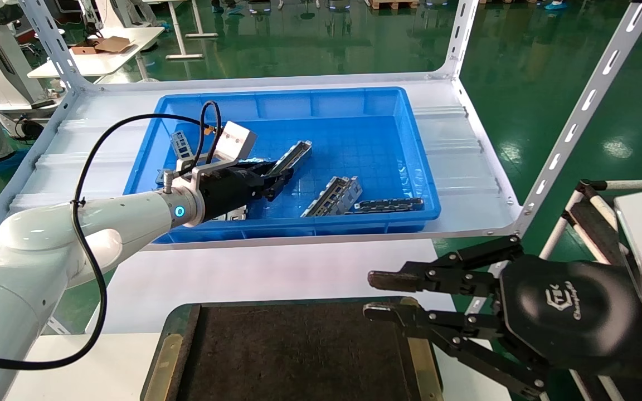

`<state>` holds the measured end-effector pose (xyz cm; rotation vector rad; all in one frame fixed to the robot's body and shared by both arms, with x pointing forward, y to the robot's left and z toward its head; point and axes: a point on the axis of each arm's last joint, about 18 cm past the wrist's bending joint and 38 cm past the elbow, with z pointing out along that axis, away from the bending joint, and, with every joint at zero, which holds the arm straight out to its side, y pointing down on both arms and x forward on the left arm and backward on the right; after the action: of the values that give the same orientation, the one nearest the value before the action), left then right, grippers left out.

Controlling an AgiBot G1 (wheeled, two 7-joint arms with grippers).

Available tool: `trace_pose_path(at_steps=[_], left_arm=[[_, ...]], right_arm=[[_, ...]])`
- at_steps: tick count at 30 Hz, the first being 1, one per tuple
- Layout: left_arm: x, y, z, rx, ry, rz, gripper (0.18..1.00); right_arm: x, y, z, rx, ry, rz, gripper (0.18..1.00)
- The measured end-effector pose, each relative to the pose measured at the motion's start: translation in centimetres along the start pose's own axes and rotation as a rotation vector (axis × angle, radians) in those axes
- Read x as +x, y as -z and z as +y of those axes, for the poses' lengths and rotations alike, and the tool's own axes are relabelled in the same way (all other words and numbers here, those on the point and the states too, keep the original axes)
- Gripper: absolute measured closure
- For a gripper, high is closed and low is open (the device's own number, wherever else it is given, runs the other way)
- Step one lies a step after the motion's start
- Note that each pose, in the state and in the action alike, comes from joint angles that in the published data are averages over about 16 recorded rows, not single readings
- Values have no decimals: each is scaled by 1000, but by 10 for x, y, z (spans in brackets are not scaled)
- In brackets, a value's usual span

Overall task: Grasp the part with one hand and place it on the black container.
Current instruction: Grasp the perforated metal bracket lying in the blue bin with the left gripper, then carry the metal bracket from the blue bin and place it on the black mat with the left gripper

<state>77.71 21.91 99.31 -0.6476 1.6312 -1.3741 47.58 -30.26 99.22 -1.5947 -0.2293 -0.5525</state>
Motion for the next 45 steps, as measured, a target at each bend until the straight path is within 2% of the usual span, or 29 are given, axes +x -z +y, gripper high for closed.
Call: trace_pose_path(at_steps=[10, 15, 25, 36, 45], left_arm=[[-2, 20, -23, 84, -5, 98, 824], [-5, 37, -35, 131, -2, 164, 825], [2, 77, -44, 202, -1, 327, 825], [33, 122, -23, 209, -13, 496, 825], [74, 153, 20, 141, 14, 560, 826]], right_arm=[[0, 0, 0, 0, 0, 0, 938], [0, 0, 0, 0, 0, 0, 971], [0, 0, 0, 0, 0, 0, 987], [0, 0, 0, 0, 0, 0, 988], [0, 0, 0, 0, 0, 0, 988]])
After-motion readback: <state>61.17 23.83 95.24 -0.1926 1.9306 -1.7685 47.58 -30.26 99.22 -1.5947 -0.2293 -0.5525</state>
